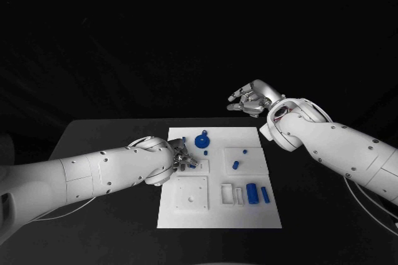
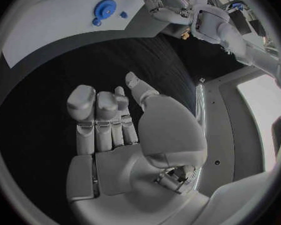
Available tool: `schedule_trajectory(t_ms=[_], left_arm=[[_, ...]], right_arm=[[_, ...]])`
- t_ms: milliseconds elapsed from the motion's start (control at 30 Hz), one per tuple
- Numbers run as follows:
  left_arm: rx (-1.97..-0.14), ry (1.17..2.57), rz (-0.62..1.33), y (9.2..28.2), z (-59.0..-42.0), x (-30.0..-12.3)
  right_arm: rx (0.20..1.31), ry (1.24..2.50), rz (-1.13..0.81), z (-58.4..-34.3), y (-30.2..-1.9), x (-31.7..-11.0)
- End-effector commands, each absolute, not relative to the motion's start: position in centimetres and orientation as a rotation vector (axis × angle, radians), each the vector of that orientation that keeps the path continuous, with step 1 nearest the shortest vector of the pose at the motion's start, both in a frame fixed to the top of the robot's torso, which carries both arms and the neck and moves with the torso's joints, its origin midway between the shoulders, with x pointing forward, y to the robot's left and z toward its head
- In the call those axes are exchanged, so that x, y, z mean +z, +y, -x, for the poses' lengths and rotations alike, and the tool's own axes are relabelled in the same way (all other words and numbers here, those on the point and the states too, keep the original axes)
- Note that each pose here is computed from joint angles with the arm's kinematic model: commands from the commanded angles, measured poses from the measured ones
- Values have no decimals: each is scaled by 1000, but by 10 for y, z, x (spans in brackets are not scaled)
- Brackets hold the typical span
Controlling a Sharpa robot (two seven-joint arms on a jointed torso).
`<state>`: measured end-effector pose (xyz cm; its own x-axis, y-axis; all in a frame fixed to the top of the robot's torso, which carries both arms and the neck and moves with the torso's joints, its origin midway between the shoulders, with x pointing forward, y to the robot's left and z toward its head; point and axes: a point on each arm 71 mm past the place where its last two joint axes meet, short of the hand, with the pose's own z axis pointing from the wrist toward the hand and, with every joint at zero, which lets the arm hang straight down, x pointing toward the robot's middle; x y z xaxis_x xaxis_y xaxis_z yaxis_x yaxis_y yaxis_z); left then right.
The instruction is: Assemble the parts on the task board
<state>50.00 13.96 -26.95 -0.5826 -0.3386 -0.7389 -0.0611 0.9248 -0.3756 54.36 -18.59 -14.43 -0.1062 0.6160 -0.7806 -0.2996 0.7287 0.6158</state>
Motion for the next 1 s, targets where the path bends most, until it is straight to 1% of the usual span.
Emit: schedule_trajectory(t_ms=[33,600,1000], left_arm=[[-376,2198,259,140,-498,-272],[-348,2203,260,143,-500,-273],[-340,2209,253,141,-501,-274]], right_arm=[[789,1502,-262,-543,-185,-146],[788,1508,-264,-544,-184,-148],[790,1517,-264,-543,-183,-150]])
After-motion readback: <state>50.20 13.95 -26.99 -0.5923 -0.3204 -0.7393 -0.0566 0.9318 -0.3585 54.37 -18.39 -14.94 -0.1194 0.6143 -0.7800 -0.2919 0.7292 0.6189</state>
